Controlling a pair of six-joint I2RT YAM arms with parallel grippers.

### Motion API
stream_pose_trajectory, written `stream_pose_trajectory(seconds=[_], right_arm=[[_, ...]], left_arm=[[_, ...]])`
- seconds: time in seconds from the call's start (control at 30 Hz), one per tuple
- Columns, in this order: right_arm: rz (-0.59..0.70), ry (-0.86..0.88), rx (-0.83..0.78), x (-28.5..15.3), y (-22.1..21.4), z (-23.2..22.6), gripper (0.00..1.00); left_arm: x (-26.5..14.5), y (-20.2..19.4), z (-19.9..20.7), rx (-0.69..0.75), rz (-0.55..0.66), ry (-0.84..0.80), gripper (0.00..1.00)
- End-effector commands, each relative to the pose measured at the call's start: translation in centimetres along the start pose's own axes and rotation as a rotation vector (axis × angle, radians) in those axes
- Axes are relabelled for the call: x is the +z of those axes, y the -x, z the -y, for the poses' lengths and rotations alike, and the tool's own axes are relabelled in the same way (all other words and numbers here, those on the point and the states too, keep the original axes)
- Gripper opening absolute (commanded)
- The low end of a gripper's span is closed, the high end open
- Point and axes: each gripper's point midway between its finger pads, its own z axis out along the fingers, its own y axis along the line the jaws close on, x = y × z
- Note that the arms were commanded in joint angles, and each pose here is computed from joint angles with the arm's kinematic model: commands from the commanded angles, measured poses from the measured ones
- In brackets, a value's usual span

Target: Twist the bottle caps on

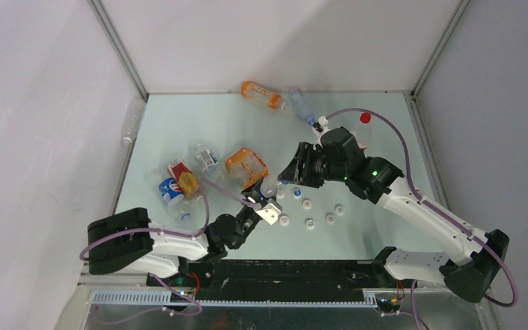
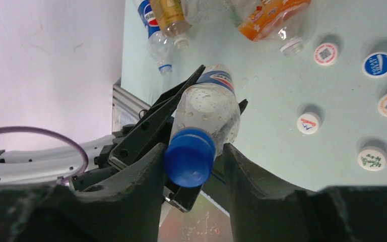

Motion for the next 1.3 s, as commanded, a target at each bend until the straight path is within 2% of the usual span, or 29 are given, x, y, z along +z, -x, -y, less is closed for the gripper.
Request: stream_pose_trajectory(seconds=[0.0, 0.27, 0.4, 0.5, 0.6, 0.63, 0.67, 0.7, 0.8, 0.93, 1.13, 1.27], right_arm=[[0.012, 0.067, 0.008, -1.1, 0.7, -1.0, 0.53], [0.061, 0.098, -0.058, -3.0, 2.1, -1.5, 0.73], [0.097, 0.100, -0.145, -4.3, 2.7, -1.1, 0.79], [0.125, 0.116, -0.319, -5.4, 3.1, -0.7, 0.80], [0.170, 0.118, -0.575, -7.1, 3.6, 0.1, 0.78], [0.178, 0.121, -0.619, -7.5, 3.6, 0.2, 0.79], [0.196, 0.136, -0.696, -8.2, 3.7, 0.0, 0.80], [0.202, 0.145, -0.728, -8.6, 3.7, -0.1, 0.82], [0.216, 0.191, -0.877, -9.8, 3.3, -0.5, 0.83], [0.213, 0.243, -0.996, -10.6, 2.8, -1.2, 0.86], [0.223, 0.366, -1.171, -11.5, 1.7, -2.8, 0.82], [0.201, 0.419, -1.239, -11.5, 0.9, -3.2, 0.76]], left_arm=[[0.8, 4.5, -0.9, -0.161, 0.161, 0.062, 0.22], [1.4, 2.2, 0.5, -0.223, 0.118, 0.039, 0.21], [1.5, 1.9, 1.0, -0.274, 0.120, 0.012, 0.20], [1.4, 1.5, 1.7, -0.316, 0.115, -0.047, 0.21], [1.0, 2.4, 2.1, -0.354, 0.141, -0.126, 0.21], [1.0, 1.9, 2.3, -0.365, 0.116, -0.151, 0.22], [0.9, 3.0, 2.6, -0.380, 0.147, -0.201, 0.24], [0.8, 2.2, 2.9, -0.392, 0.110, -0.233, 0.24], [0.5, 3.8, 3.2, -0.422, 0.145, -0.320, 0.25], [0.4, 4.8, 4.1, -0.412, 0.142, -0.429, 0.25], [0.0, 6.8, 4.9, -0.402, 0.165, -0.532, 0.25], [-0.2, 7.5, 5.0, -0.408, 0.169, -0.565, 0.24]])
